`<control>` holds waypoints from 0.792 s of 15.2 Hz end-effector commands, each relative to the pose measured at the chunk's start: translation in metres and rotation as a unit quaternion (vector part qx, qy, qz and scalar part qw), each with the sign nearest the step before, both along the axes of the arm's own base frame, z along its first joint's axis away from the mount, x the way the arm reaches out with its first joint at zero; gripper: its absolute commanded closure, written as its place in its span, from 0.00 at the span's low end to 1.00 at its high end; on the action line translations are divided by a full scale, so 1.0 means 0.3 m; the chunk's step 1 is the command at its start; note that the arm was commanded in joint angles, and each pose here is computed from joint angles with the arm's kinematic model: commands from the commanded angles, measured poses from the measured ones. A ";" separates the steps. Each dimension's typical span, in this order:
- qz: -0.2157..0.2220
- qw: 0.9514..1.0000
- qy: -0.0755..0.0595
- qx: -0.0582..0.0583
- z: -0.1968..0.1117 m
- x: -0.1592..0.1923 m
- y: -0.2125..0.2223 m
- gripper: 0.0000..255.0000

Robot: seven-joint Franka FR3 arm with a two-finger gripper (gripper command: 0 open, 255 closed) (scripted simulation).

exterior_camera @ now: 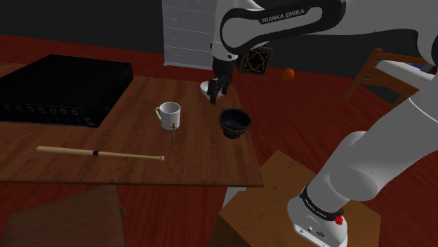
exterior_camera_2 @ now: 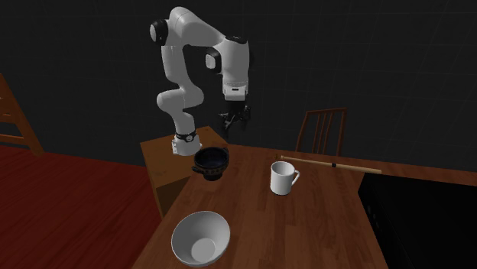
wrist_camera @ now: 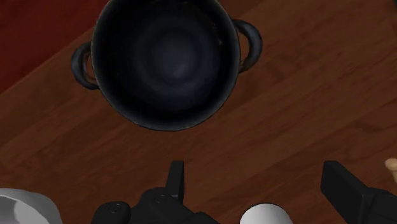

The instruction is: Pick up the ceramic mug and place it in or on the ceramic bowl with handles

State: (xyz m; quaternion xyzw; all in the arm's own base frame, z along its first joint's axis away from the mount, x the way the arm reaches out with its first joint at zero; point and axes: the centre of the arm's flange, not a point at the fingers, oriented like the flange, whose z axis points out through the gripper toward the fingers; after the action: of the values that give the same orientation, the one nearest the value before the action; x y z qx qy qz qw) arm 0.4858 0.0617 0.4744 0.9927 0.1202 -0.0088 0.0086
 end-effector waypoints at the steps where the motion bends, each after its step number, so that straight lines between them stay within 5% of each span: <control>1: 0.002 1.000 0.000 0.005 -0.035 0.083 0.018 0.00; 12: 0.012 0.999 0.000 0.033 -0.230 0.497 0.150 0.00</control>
State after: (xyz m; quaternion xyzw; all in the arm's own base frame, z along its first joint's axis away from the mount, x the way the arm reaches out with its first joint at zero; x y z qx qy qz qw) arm 0.6254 0.1023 0.4112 0.9910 0.1320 -0.0053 -0.0217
